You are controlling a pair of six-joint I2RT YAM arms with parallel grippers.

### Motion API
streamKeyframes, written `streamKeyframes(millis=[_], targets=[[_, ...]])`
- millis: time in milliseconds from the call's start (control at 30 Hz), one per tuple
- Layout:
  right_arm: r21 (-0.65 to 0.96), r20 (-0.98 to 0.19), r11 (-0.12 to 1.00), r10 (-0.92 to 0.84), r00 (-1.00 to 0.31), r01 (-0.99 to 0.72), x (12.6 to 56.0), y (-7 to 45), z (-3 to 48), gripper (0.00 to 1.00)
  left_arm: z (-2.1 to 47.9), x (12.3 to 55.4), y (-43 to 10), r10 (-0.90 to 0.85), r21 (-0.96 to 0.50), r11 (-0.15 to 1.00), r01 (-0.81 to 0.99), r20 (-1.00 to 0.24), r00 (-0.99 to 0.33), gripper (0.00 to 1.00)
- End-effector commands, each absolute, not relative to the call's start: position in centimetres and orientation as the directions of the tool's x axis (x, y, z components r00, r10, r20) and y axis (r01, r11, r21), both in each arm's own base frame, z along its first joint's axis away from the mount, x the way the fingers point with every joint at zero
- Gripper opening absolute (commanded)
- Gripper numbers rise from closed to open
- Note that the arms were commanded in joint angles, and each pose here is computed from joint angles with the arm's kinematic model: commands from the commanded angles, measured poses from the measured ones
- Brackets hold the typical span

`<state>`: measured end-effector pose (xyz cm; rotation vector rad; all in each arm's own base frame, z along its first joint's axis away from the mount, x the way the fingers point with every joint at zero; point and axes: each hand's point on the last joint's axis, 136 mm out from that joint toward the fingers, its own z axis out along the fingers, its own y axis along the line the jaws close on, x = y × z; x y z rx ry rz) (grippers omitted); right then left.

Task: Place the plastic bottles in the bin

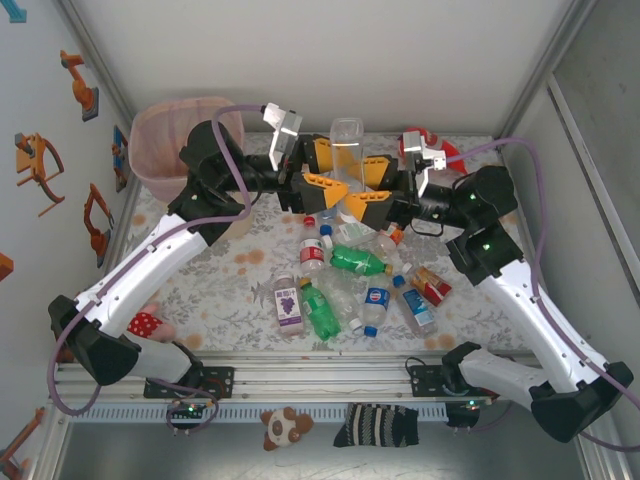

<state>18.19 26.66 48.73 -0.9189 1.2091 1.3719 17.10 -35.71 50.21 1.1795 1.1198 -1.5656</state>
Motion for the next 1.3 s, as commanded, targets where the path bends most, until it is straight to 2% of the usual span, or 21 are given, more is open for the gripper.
streamKeyframes(millis=[0,133,267,367,467,567,767,1000,1100,1267], targets=[[0.117,-0.967,0.049,0.235,-0.102,-0.992,17.3,26.4,50.3,0.46,51.7,16.0,-34.9,-0.150,-0.094,-0.244,0.965,-0.980,-0.133,0.64],[0.117,-0.966,0.058,0.237,-0.100,-0.991,17.4,26.3,50.3,0.46,51.7,16.0,-34.8,-0.152,-0.090,-0.242,0.966,-0.980,-0.130,0.58],[0.115,-0.968,0.077,0.233,-0.094,-0.990,17.4,26.1,50.3,0.50,51.7,16.0,-34.8,-0.151,-0.090,-0.232,0.968,-0.980,-0.127,0.57],[0.117,-0.972,0.111,0.218,-0.090,-0.987,17.5,25.8,49.9,0.71,51.6,16.4,-34.8,-0.141,-0.093,-0.201,0.975,-0.982,-0.123,0.57],[0.112,-0.977,0.159,0.199,-0.079,-0.981,17.4,25.3,49.4,0.82,51.0,17.3,-34.5,-0.116,-0.097,-0.129,0.987,-0.987,-0.112,0.57],[0.104,-0.983,0.225,0.174,-0.065,-0.969,17.5,24.6,48.8,0.86,50.5,19.0,-33.9,-0.093,-0.109,-0.008,0.994,-0.990,-0.109,0.58],[0.087,-0.991,0.380,0.127,-0.041,-0.921,18.2,22.7,47.7,0.87,48.3,24.9,-30.8,-0.008,-0.146,0.343,0.928,-0.988,-0.152,0.57],[0.115,-0.993,0.607,0.066,-0.094,-0.786,21.7,20.3,46.0,0.87,45.2,32.2,-23.6,0.099,-0.110,0.749,0.654,-0.957,-0.274,0.56],[0.120,-0.992,0.649,0.051,-0.114,-0.751,22.5,19.8,45.5,0.86,44.2,34.5,-20.1,0.124,-0.075,0.848,0.524,-0.934,-0.335,0.56],[0.117,-0.989,0.699,0.022,-0.143,-0.705,23.6,19.3,44.5,0.86,43.2,37.3,-14.3,0.085,-0.071,0.938,0.340,-0.902,-0.423,0.56]])
